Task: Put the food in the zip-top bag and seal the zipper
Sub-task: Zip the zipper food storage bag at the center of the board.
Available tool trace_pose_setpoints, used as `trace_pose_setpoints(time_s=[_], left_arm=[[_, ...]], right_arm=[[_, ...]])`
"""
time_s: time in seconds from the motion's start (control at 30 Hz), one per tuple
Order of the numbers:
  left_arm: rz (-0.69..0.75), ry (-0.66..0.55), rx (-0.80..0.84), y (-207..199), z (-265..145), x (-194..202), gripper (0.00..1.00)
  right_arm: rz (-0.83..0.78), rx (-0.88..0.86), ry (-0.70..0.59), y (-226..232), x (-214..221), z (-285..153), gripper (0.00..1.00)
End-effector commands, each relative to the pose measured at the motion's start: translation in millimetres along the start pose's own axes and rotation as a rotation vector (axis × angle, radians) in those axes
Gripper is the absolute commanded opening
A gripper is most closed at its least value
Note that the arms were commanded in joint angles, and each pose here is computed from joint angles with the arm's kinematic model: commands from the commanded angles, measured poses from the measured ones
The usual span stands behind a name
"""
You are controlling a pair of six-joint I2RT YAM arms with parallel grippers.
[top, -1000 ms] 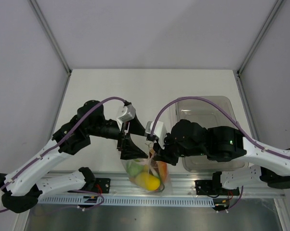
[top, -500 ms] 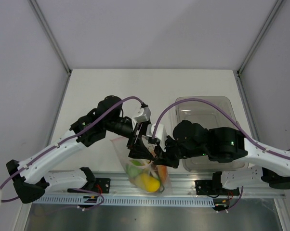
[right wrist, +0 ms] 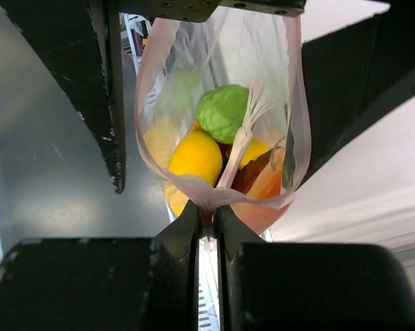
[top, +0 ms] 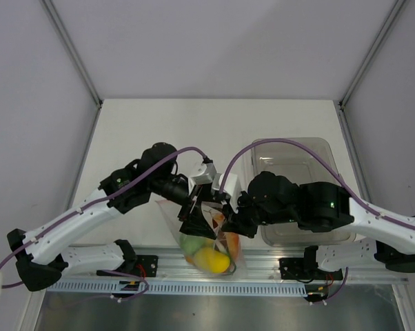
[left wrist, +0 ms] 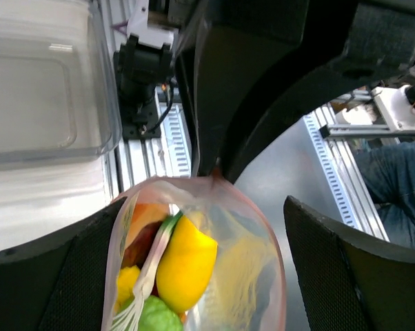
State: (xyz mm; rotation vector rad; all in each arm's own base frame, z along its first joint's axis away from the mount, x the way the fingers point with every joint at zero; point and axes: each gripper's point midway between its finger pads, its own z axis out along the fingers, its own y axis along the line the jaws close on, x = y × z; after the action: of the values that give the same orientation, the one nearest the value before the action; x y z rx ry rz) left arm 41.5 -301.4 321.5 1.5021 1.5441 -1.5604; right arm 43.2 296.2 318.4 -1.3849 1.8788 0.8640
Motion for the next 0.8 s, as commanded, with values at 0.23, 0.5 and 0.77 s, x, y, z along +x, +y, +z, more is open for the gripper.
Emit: trace_pose_setpoints(time_s=[0.23,0.5,0.77], left_arm=[[0.001,0.061,-0.201,13.4,-1.9,20.0,0.86],[-0.04,0.086,-0.324,32.7,-8.0,32.1,0.67],[-0.098,0.078,-0.383,41.3,-9.7,43.2,0.15]], right_arm=[[0.081,0.028,-0.057,-3.8,-19.3,-4.1,0.0],[0.071,0.019,-0.13,-3.0,-28.0,-17.8,0.0],[0.079,0.055,-0.218,-12.1,-34.6,-9.0,0.12]])
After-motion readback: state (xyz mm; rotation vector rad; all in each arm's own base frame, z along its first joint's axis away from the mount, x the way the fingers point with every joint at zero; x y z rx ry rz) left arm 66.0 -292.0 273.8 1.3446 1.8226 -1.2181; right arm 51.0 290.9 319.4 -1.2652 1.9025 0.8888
